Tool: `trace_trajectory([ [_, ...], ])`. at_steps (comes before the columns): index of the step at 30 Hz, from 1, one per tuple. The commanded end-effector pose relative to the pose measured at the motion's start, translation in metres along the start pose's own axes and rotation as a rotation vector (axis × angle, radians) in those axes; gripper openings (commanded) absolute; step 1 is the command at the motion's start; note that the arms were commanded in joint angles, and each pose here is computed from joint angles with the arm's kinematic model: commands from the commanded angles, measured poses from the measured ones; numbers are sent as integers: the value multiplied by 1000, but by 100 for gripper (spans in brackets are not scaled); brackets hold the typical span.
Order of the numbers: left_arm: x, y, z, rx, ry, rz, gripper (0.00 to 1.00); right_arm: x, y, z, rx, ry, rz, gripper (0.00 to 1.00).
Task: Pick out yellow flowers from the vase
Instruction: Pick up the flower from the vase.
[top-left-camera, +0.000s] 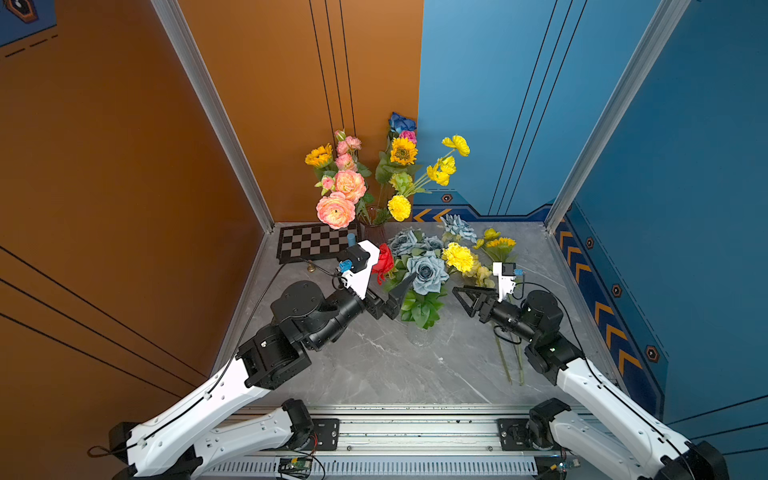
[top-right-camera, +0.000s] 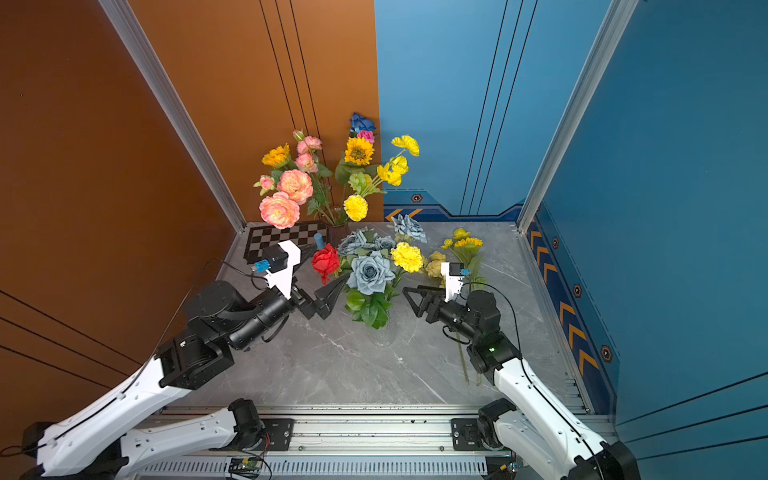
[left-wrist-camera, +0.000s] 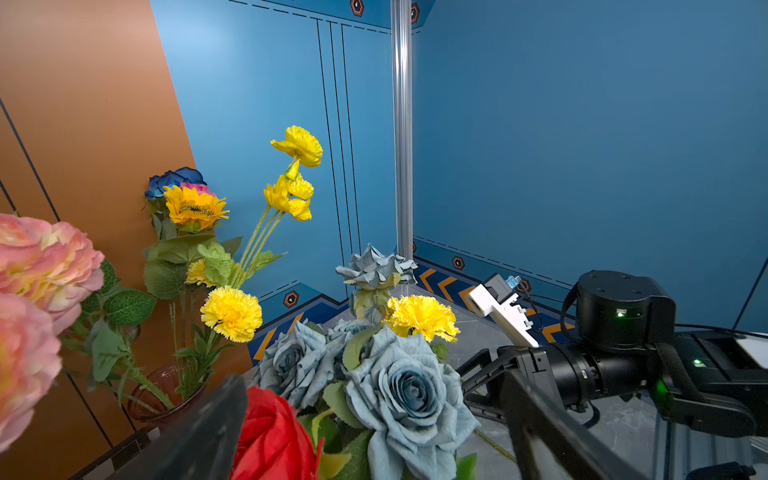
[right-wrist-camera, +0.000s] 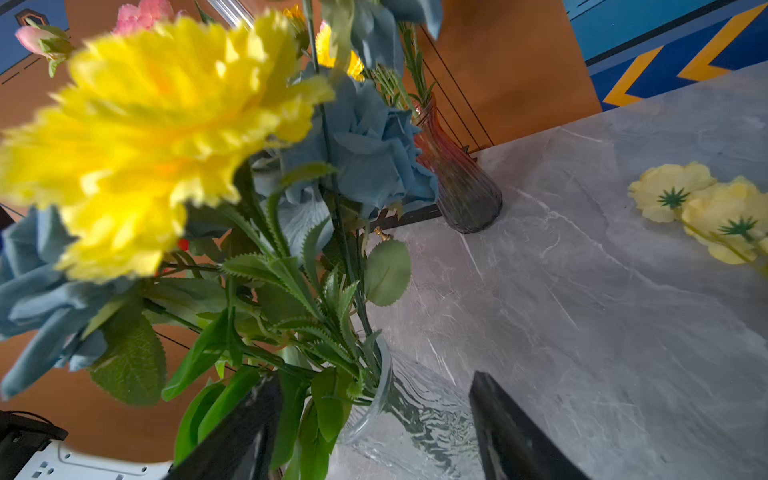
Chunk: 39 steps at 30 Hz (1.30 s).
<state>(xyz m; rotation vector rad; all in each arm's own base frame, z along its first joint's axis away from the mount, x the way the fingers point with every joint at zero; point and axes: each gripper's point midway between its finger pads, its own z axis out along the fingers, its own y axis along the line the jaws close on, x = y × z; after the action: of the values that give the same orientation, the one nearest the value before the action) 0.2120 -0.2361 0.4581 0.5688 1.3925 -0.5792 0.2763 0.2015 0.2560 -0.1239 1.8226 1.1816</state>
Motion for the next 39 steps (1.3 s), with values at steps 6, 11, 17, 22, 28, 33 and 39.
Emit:
trace_trajectory([
  [6, -6, -1, -1, 9, -14, 6, 98, -15, 29, 23, -87, -22, -53, 71],
  [11, -3, -1, 0, 6, -8, 7, 98, -14, 33, 27, -94, -22, -57, 67],
  [17, -2, -2, 1, 9, -4, 8, 98, -14, 34, 32, -94, -25, -59, 55],
  [22, -2, -2, 1, 9, -5, 9, 98, -12, 36, 36, -97, -19, -61, 41],
  [28, -2, -3, 0, 11, -6, 8, 98, -11, 39, 37, -100, -15, -67, 25],
  [33, -2, -3, 0, 12, -5, 8, 98, -13, 42, 34, -96, -19, -80, 13],
  [39, -2, -5, 0, 18, -7, 8, 98, -17, 49, 24, -77, -20, -114, 9],
])
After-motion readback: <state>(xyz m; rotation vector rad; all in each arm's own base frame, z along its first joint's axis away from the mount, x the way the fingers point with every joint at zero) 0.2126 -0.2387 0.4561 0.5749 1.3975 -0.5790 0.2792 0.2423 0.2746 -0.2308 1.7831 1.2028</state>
